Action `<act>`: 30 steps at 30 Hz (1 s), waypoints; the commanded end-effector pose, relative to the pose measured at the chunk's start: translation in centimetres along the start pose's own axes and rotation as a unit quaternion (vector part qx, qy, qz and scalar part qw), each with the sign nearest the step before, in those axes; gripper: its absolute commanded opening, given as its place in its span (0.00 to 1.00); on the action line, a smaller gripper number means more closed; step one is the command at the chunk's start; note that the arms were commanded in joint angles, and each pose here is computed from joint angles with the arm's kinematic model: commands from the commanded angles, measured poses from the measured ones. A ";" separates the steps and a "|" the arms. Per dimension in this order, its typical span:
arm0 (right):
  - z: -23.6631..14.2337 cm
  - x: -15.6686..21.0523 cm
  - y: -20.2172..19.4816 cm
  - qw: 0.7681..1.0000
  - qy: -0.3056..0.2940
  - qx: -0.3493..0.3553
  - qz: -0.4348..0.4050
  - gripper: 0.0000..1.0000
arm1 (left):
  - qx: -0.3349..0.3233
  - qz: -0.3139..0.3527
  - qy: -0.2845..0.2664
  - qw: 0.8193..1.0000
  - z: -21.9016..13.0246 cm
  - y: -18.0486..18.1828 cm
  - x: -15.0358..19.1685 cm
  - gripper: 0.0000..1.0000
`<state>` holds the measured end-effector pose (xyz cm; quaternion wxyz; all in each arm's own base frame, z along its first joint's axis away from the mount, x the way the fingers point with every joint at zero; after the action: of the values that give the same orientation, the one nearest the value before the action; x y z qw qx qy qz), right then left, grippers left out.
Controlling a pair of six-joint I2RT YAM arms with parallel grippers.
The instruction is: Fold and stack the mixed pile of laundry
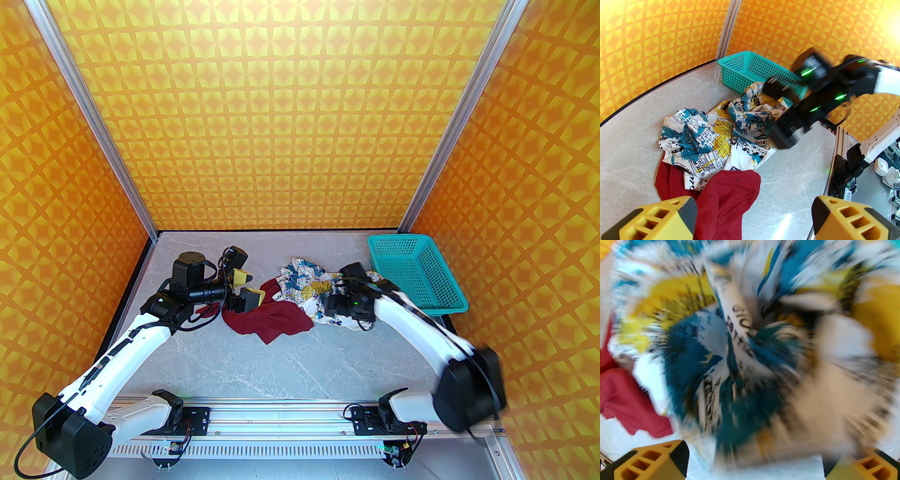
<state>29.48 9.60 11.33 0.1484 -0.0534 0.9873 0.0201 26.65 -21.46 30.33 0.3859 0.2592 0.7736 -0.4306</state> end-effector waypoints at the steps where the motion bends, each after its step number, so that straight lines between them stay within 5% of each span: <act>1: 2.0 -3.2 1.2 0.999 -0.029 -0.015 0.013 0.76 | -0.008 -0.007 0.000 1.000 0.1 0.6 0.2 0.85; 6: 2.2 -6.2 0.5 0.997 -0.072 0.022 -0.002 0.22 | -0.008 -0.003 -0.002 1.000 0.0 0.4 0.1 0.86; 9: -0.6 -8.0 0.4 0.994 -0.108 0.018 -0.010 0.00 | -0.008 -0.002 -0.002 1.000 -0.1 0.4 0.1 0.86; 14: -12.2 -12.3 -1.1 0.960 -0.273 0.057 0.001 0.00 | -0.008 -0.001 -0.004 1.000 -0.1 0.3 0.0 0.86; 19: -28.0 -15.7 -6.4 0.846 -0.474 0.241 0.040 0.00 | -0.008 -0.003 -0.004 1.000 -0.2 0.3 0.0 0.86; 21: -33.3 -16.5 -8.4 0.802 -0.498 0.325 0.050 0.00 | -0.007 -0.001 -0.006 1.000 -0.2 0.2 0.0 0.86; 26: -39.9 -16.5 -13.5 0.734 -0.494 0.460 0.078 0.00 | -0.007 -0.001 -0.007 1.000 -0.3 0.1 -0.1 0.86; 30: -40.4 -15.7 -17.5 0.726 -0.468 0.493 0.104 0.00 | -0.007 -0.001 -0.008 1.000 -0.4 0.1 -0.1 0.87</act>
<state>34.55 -5.67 54.61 0.6453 0.1341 0.6591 -0.3622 26.63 -21.44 30.38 0.3867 0.2593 0.7733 -0.4303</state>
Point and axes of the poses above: each hand's point on the last joint's axis, 136 mm out from that joint toward the fingers, its own z axis out along the fingers, its own y axis along the line the jaws close on, x = y × z, the point moved 3 cm from there along -z, back along the fingers, and after that the axes turned 12 degrees about -z, right-handed, at the moved point
